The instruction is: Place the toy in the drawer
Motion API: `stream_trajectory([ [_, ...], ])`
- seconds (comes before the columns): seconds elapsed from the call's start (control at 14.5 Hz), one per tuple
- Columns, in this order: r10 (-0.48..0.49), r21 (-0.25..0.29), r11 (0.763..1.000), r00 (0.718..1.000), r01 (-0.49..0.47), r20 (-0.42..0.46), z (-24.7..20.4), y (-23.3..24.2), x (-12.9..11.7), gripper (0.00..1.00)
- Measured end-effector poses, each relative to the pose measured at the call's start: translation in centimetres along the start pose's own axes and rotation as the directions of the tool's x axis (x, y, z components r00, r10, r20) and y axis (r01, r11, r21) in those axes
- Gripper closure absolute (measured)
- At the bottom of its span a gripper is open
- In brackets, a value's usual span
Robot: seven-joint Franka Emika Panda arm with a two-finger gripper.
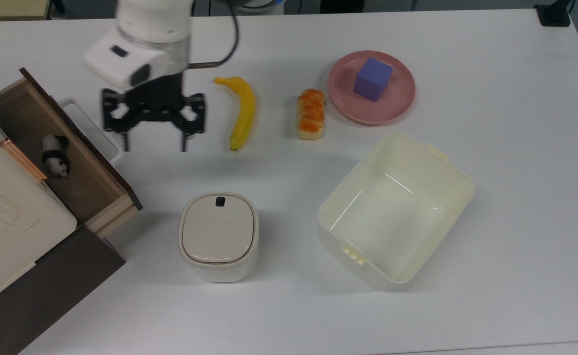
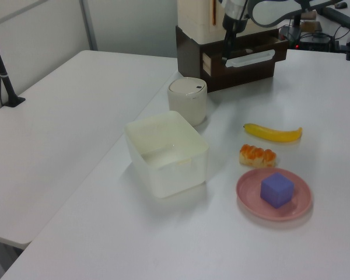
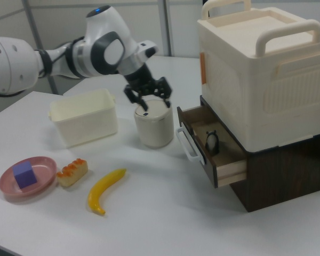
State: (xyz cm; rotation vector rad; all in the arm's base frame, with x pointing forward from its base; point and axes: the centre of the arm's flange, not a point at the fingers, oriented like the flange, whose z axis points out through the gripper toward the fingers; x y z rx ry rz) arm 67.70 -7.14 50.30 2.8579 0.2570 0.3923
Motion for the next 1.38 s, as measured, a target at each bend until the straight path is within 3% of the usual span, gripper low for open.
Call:
stream_trajectory([
  [0.21, 0.051, 0.085, 0.995, 0.995, -0.059, 0.087, -2.2, -5.2, 0.0, 0.00],
  [0.55, 0.112, 0.092, 0.987, 0.975, -0.132, 0.192, -7.6, -10.3, -1.4, 0.00],
  [1.1, 0.178, 0.102, 0.972, 0.946, -0.211, 0.271, -12.0, -9.9, -4.5, 0.00],
  [1.38, 0.183, 0.157, 0.960, 0.942, -0.233, 0.283, -12.1, -10.5, -4.7, 0.00],
])
